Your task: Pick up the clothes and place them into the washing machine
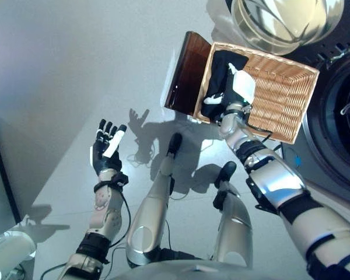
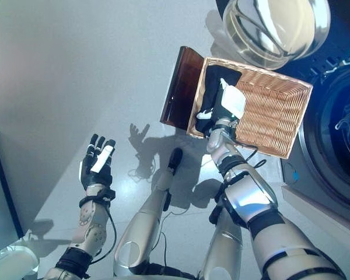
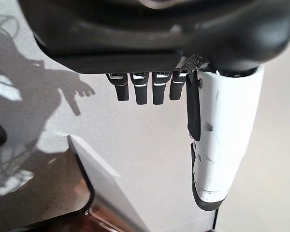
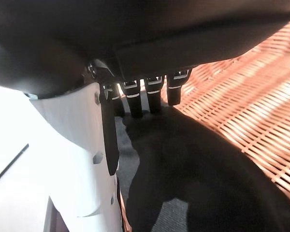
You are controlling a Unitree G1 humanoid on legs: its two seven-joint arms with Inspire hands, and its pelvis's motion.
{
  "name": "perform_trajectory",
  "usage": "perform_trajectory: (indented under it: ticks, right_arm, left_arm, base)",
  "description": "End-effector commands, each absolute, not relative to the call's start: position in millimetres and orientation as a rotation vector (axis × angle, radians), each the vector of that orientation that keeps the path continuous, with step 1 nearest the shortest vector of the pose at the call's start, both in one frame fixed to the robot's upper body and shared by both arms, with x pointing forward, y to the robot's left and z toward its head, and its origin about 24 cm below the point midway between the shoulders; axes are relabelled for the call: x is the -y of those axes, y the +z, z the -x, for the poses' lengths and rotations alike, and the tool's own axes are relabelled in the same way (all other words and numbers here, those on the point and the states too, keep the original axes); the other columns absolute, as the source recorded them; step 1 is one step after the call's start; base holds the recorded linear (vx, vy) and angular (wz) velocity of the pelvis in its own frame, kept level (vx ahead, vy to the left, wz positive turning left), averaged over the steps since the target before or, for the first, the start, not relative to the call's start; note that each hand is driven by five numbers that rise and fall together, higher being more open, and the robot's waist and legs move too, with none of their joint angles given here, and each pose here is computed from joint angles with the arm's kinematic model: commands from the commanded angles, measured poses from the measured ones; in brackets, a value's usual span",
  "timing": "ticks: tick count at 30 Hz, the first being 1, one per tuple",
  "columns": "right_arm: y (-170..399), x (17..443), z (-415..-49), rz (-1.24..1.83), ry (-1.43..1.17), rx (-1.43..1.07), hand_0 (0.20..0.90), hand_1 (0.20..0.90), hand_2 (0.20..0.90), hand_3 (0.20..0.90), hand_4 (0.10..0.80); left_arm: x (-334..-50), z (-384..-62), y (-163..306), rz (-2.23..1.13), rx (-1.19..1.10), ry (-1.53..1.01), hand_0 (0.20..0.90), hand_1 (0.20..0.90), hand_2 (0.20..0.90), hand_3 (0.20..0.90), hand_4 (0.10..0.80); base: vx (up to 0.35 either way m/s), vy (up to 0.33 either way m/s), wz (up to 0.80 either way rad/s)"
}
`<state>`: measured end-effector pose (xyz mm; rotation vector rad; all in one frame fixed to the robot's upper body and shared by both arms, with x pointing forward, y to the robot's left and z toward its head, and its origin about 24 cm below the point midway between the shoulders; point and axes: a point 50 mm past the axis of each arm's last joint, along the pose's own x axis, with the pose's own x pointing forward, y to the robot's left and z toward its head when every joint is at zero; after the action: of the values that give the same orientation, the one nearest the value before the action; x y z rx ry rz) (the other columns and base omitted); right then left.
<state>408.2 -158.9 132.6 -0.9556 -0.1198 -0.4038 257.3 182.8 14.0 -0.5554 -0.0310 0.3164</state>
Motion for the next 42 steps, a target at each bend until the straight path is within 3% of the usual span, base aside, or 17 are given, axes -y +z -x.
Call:
perform_trajectory:
  ticks: [1, 28, 29, 30, 31, 42]
  right_arm:
    - [171, 153, -416, 0.915, -0.445, 0.246, 0.900, 0.900, 0.900, 0.900, 0.800]
    - [225, 217, -416, 0.877, -0.697, 0.251, 0.900, 0.900, 0.900, 0.900, 0.800]
    - [227, 218, -416, 0.880, -0.702, 0.256, 0.483, 0.483, 0.483, 0.483, 0.502]
    - [227, 218, -416, 0.880, -0.702, 0.256, 0.431, 0.431, 0.431, 0.431, 0.465]
    - [228, 221, -415, 0.887, -0.717, 0.257, 0.200, 0.200, 0.200, 0.200, 0.300]
    - [234, 223, -414, 0.893, -0.756, 0.264, 0.200, 0.200, 0.200, 0.200, 0.300]
  left_arm:
    - [-193, -258, 56, 0.545, 0.256, 0.288, 0.900, 0.900, 0.900, 0.900, 0.800]
    - [-178, -254, 83, 0.631, 0.363, 0.209, 0.900, 0.900, 0.900, 0.900, 0.800]
    - [-178, -254, 84, 0.632, 0.367, 0.209, 0.900, 0.900, 0.900, 0.900, 0.800]
    - [-178, -254, 84, 0.632, 0.367, 0.209, 0.900, 0.900, 0.900, 0.900, 0.800]
    - [-177, -255, 84, 0.630, 0.367, 0.207, 0.900, 0.900, 0.900, 0.900, 0.800]
    - [-178, -255, 84, 0.644, 0.367, 0.216, 0.900, 0.900, 0.900, 0.900, 0.800]
  base:
    - [0.000, 0.000, 0.00]
    - [-0.016, 0.008, 0.01]
    - [-0.004, 0.001, 0.12]
    - [-0.001, 0.007, 0.14]
    - [0.003, 0.001, 0.08]
    - [0.000, 0.003, 0.03]
